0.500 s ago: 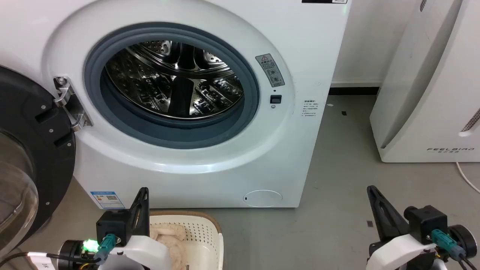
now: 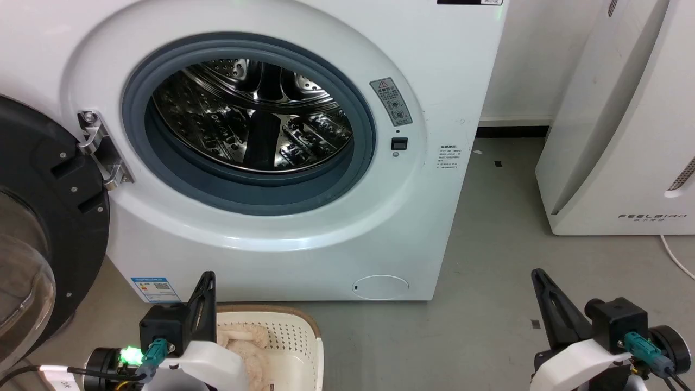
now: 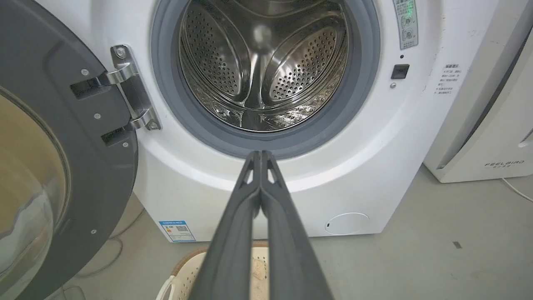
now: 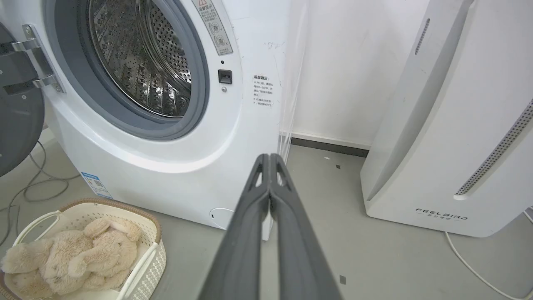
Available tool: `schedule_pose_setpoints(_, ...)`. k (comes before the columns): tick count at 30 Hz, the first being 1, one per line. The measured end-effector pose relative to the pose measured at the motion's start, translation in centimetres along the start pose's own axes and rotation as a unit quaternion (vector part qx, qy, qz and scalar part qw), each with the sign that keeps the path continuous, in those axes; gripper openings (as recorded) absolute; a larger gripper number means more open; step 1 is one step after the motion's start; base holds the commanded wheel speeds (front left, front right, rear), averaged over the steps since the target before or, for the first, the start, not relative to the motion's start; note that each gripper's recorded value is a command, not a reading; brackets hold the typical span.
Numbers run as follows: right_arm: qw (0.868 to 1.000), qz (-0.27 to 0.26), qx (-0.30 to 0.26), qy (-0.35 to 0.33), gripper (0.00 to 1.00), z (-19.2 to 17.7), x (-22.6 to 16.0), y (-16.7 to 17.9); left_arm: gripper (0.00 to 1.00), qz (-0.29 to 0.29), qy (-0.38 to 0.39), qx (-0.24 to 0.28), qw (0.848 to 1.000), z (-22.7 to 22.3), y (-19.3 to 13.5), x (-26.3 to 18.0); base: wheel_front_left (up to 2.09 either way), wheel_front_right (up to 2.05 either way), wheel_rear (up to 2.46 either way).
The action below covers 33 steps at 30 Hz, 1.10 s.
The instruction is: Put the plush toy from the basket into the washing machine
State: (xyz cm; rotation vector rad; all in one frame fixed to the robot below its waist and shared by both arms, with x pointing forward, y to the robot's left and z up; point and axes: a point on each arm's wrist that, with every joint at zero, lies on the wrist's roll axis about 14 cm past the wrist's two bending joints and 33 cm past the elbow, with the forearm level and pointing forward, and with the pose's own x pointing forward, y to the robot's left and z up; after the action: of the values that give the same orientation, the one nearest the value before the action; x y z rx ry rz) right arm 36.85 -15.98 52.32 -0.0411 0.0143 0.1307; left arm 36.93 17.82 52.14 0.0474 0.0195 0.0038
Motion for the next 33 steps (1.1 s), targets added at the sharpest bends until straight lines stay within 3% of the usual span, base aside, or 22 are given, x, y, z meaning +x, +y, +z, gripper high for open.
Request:
schedule_pose_setpoints(14,1.0,0.0,0.0,0.0,0.0,0.0,0.0,0.01,0.0,0.0,0.0,0.0,1.0,0.0,0.0,0.0,0.0,0.0,0.0)
schedule_pose_setpoints(15,1.0,0.0,0.0,0.0,1.0,-0.01,-0.01,0.0,1.0,0.0,0.0,0.0,1.0,-0.02,0.0,-0.01,0.0,0.0,0.0)
schedule_pose_setpoints(33,1.0,-0.01,0.024,-0.015,1.0,0.41,0.05,-0.72,1.0,0.004,-0.004,0.0,1.0,-0.19,-0.19,0.06,0.0,0.0,0.0)
